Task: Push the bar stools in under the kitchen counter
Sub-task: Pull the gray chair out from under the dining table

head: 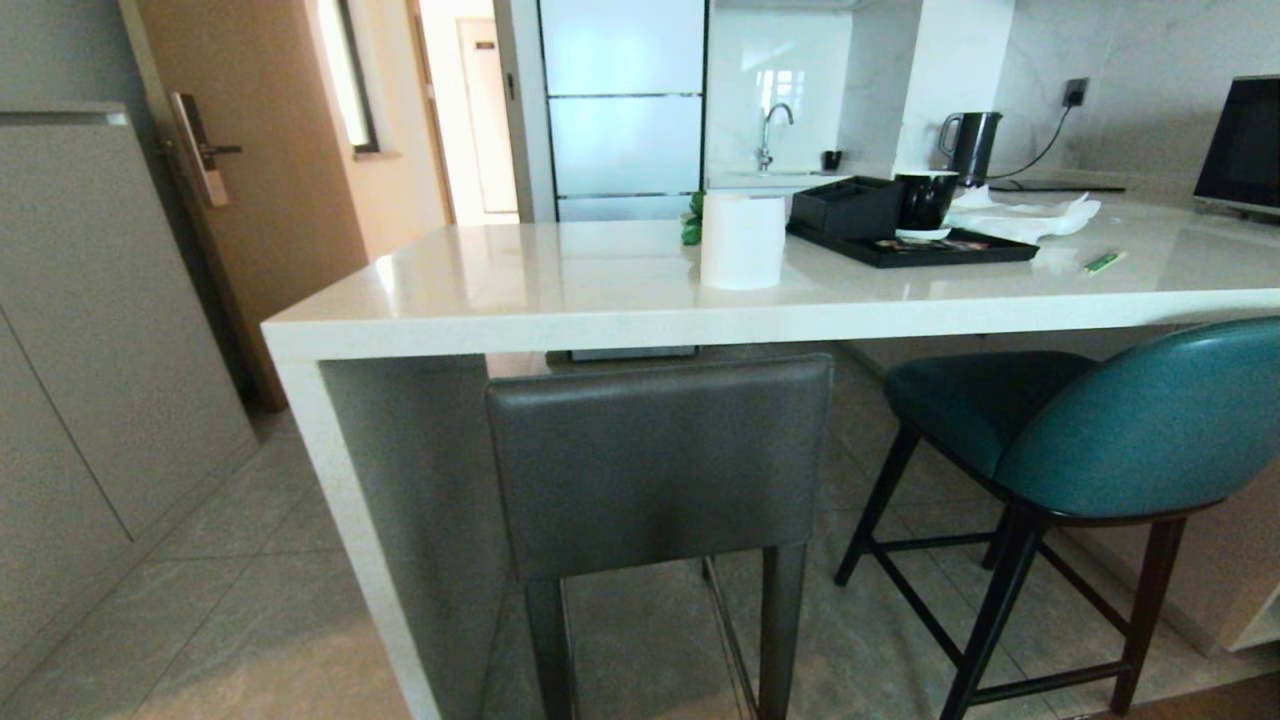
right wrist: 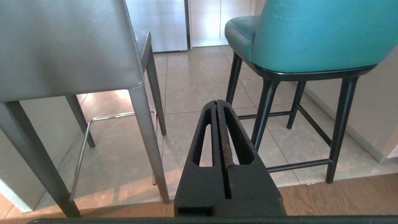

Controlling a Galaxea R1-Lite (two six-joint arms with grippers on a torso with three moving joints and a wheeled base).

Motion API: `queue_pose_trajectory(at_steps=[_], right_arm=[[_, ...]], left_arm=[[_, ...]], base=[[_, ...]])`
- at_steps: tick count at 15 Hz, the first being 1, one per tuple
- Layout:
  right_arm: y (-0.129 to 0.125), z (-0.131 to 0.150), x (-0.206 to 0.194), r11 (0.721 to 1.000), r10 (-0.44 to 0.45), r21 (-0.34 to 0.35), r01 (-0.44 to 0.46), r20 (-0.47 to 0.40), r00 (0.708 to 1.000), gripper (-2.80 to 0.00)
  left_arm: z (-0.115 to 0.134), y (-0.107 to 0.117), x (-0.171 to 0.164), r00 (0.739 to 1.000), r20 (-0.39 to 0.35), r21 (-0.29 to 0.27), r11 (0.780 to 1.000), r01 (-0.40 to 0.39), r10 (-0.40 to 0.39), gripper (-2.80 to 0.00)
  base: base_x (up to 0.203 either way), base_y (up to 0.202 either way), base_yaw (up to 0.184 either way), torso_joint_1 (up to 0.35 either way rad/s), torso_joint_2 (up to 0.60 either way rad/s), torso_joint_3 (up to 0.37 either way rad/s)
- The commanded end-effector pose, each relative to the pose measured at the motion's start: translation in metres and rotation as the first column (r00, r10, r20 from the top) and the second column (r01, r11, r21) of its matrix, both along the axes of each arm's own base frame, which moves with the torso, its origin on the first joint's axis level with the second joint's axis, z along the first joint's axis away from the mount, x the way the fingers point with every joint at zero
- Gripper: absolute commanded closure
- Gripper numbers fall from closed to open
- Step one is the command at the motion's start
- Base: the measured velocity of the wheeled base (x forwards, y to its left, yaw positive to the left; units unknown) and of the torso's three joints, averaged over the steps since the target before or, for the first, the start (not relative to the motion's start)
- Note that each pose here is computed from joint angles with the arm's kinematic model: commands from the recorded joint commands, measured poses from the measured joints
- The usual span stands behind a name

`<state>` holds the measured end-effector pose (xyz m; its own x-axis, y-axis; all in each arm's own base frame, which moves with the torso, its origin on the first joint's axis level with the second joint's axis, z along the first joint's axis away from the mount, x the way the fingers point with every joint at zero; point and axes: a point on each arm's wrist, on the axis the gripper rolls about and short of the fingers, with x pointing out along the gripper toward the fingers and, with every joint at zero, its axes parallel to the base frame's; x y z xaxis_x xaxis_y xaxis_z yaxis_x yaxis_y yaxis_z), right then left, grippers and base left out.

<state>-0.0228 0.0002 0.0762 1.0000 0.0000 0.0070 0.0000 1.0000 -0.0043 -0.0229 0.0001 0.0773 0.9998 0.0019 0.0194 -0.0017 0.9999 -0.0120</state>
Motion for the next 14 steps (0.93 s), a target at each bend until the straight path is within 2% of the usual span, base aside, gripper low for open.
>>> queue_pose_trajectory(at_steps=[1,14], right_arm=[[0.0000,-0.0016,0.0006,1.000,0.000,0.000,0.000,-0.007,1.000,0.00],[0.0000,-0.0016,0.0006,1.000,-0.003,0.006,0.003,-0.007,1.000,0.00]], left_arm=[[-0.0025,0.0000,0.0008,1.000,-0.010,0.000,1.000,0.002,-0.002,0.00],[-0.0023,-0.0001,0.0007,1.000,-0.009,-0.002,1.000,0.002,-0.002,0.00]], base=[[0.000,0.000,0.000,0.000,0.00,0.000],[0.000,0.000,0.000,0.000,0.00,0.000]])
